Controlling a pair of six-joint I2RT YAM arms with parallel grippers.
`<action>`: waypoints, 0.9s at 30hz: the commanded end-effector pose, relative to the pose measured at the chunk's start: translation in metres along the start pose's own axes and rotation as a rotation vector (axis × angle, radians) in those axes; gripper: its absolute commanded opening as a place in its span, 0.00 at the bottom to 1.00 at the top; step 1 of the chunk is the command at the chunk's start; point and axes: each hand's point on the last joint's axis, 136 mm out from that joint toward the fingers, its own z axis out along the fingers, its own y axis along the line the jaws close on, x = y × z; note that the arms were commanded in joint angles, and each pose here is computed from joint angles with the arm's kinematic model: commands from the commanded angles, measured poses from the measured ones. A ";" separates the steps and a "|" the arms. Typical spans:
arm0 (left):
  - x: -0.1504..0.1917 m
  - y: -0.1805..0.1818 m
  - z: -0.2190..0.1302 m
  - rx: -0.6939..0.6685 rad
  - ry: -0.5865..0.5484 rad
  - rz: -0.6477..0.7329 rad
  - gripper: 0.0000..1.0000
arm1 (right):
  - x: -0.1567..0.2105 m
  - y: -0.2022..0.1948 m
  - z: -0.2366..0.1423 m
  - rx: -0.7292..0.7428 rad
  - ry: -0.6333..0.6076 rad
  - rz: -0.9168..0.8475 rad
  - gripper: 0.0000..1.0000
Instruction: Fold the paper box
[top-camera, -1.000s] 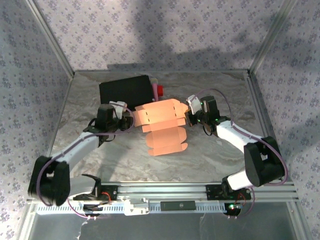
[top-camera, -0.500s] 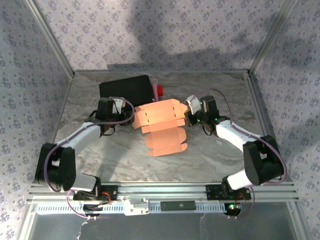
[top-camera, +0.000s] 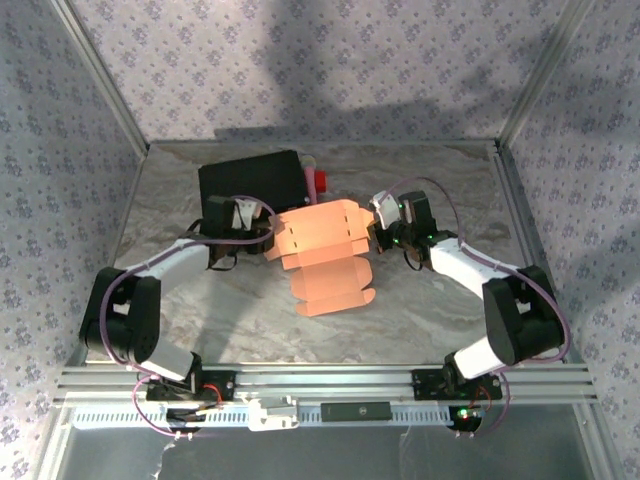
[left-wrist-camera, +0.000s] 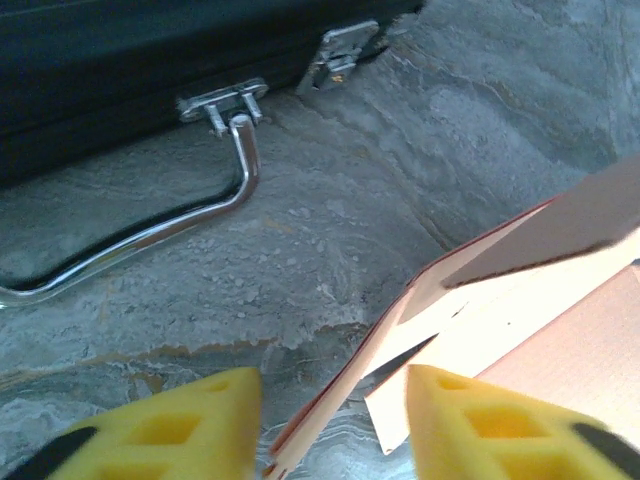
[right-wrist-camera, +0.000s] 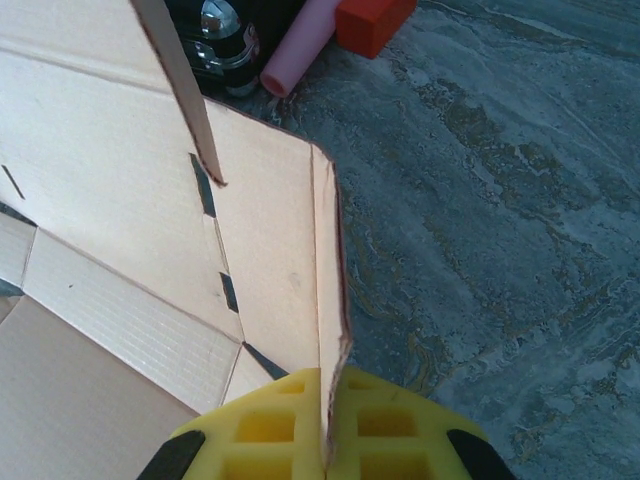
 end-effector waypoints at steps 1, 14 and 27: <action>-0.011 -0.007 -0.001 -0.006 -0.032 0.042 0.33 | -0.010 -0.001 -0.001 -0.013 -0.007 0.000 0.00; -0.010 -0.020 -0.013 -0.147 -0.101 0.147 0.00 | -0.026 -0.015 -0.028 0.111 -0.049 0.175 0.44; 0.000 -0.027 -0.019 -0.192 -0.135 0.249 0.00 | -0.046 0.018 -0.129 0.192 -0.293 1.171 0.64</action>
